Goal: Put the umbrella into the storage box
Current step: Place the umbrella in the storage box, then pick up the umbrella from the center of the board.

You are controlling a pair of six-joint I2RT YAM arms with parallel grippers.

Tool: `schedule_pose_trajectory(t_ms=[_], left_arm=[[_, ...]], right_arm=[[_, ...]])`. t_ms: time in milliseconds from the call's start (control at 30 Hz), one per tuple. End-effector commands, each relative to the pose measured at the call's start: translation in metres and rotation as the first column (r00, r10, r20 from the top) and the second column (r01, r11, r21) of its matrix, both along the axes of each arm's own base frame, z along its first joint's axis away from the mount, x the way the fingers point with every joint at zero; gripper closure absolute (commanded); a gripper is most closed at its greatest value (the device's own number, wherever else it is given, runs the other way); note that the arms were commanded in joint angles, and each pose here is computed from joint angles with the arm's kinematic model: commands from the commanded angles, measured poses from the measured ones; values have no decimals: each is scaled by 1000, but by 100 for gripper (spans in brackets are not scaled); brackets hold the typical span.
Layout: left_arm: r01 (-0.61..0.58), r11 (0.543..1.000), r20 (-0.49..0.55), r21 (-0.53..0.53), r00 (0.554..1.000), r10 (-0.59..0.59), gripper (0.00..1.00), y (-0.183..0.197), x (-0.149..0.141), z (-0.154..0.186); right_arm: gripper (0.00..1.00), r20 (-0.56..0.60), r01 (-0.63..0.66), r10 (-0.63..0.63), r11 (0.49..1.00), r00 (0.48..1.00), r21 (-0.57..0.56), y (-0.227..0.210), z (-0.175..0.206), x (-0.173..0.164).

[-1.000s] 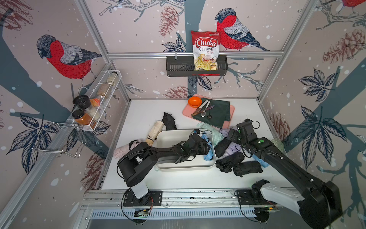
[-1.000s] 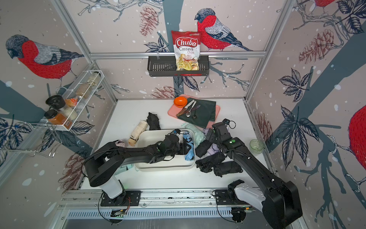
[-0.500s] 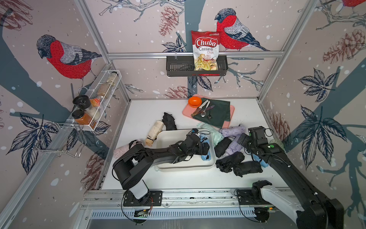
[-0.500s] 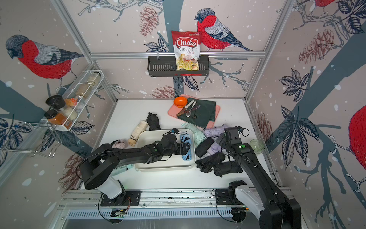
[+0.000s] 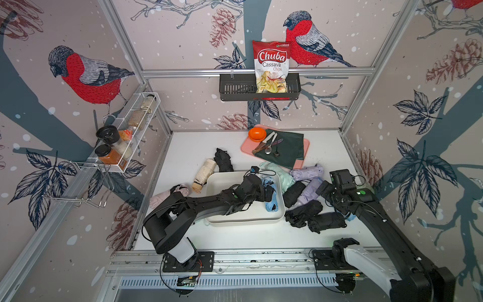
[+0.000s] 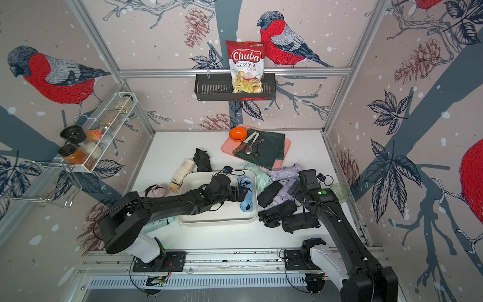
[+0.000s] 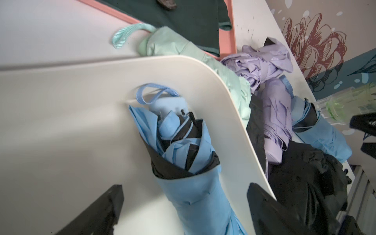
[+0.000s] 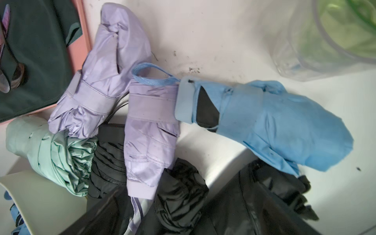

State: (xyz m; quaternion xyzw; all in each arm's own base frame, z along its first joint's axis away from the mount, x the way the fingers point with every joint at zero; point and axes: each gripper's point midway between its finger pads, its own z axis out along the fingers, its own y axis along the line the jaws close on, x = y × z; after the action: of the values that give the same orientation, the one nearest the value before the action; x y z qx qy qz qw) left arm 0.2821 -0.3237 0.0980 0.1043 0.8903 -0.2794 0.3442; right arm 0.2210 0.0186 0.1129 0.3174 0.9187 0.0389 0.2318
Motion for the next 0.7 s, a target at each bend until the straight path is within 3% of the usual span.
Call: schedule_pose_trajectory(t_ms=[0, 167, 300, 500, 667], left_arm=[[-43, 998, 74, 51, 997, 39, 2, 15, 9, 9], [-94, 994, 132, 54, 988, 86, 1, 30, 18, 24], [-129, 990, 175, 57, 978, 117, 1, 38, 22, 34], [-164, 984, 199, 70, 969, 147, 1, 47, 28, 38], [-185, 981, 210, 63, 963, 169, 2, 52, 32, 43]], right_arm=[[0, -86, 95, -93, 995, 992, 21, -6, -9, -27], [0, -140, 141, -126, 984, 982, 108, 5, -26, -44], [0, -196, 187, -164, 977, 967, 105, 2, -34, -60], [10, -187, 249, -221, 958, 957, 145, 2, -42, -68], [11, -202, 257, -219, 947, 955, 191, 10, -56, -71]])
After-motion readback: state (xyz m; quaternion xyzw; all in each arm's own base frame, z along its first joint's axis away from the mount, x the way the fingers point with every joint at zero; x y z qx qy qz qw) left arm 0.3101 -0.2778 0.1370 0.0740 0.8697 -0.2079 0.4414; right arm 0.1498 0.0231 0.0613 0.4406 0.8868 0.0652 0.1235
